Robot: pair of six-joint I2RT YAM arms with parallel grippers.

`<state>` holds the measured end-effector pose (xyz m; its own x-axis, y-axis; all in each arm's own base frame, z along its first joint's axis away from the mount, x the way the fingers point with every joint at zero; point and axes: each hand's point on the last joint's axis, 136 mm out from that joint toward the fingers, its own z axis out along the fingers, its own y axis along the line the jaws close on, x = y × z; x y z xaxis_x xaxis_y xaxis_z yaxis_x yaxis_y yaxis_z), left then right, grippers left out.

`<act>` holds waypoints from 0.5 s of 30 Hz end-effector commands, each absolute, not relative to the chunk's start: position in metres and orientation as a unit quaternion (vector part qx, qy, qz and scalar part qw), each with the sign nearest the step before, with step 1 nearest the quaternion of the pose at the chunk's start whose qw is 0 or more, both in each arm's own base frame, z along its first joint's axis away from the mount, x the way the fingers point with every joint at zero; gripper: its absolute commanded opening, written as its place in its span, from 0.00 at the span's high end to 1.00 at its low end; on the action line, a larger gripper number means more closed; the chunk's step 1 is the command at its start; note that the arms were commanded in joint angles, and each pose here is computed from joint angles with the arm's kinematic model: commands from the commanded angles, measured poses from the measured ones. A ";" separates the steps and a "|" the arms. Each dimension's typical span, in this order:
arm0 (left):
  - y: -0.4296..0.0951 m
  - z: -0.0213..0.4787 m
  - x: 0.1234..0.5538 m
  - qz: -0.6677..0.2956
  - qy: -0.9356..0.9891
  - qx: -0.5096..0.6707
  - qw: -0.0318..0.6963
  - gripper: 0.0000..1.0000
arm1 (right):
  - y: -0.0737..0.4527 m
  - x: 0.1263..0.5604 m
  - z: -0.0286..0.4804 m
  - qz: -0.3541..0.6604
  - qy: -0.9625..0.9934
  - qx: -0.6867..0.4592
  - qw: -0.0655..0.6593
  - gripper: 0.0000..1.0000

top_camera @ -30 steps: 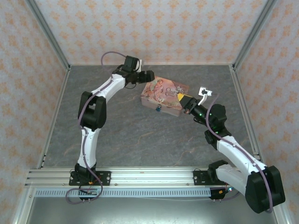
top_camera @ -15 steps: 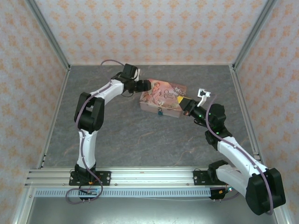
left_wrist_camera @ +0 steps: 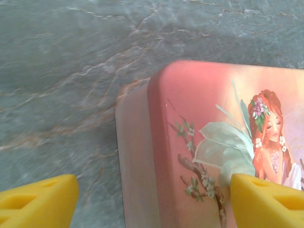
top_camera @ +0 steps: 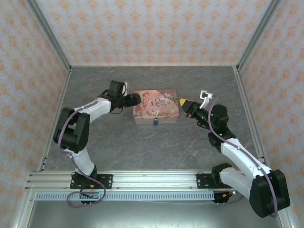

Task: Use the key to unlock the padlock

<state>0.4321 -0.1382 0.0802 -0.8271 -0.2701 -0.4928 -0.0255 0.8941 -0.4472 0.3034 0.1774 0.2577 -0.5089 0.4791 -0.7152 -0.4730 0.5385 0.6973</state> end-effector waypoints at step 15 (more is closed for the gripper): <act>-0.096 0.048 0.493 -0.156 0.955 -0.108 0.227 0.19 | 0.188 0.322 0.260 0.495 0.719 0.001 0.488 1.00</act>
